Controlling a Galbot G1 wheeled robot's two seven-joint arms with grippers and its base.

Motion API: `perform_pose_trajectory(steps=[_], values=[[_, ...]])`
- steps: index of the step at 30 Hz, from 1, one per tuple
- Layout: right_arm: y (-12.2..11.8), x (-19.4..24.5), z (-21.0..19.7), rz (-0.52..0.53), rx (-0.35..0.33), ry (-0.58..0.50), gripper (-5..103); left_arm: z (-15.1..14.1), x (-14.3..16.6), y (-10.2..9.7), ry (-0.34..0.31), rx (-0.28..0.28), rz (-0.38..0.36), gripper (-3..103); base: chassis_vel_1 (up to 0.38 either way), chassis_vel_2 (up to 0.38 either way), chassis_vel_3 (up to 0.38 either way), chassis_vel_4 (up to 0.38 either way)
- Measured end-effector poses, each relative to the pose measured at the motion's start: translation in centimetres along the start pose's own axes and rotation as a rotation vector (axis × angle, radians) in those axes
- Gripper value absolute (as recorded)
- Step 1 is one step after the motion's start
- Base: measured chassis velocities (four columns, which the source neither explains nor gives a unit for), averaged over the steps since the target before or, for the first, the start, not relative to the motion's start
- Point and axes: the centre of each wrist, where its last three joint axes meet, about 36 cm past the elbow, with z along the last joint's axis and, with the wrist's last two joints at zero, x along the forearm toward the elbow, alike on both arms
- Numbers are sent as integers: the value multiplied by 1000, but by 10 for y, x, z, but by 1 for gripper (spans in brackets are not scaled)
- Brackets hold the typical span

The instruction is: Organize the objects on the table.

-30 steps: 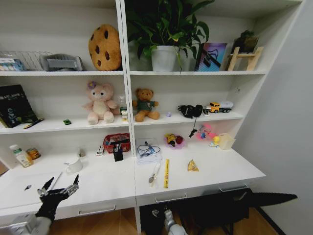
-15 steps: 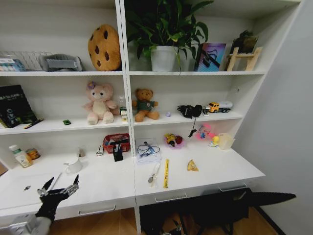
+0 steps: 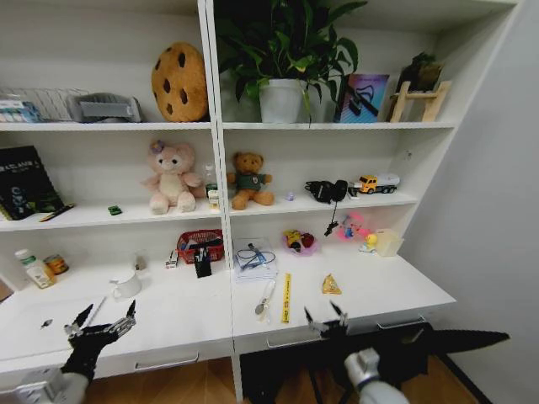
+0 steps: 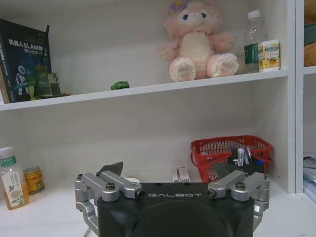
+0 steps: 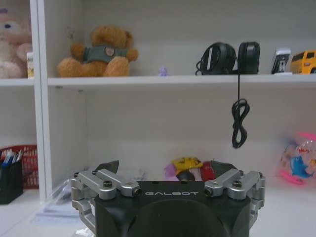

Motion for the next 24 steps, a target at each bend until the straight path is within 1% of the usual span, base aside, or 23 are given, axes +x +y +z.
perform_pose_trajectory(steps=[3, 5, 10, 20, 24], values=[[-7, -5, -7, 11, 5, -15, 100, 0, 0, 0, 0, 0, 0, 100, 0, 0, 0, 0], [-17, -6, -4, 37, 16, -35, 100, 0, 0, 0, 0, 0, 0, 100, 0, 0, 0, 0], [-26, -1, 1, 66, 19, -27, 100, 0, 0, 0, 0, 0, 0, 100, 0, 0, 0, 0], [-32, -3, 8, 83, 20, -13, 100, 0, 0, 0, 0, 0, 0, 100, 0, 0, 0, 0], [-31, -7, 12, 82, 3, -17, 100, 0, 0, 0, 0, 0, 0, 100, -38, -29, 52, 41]])
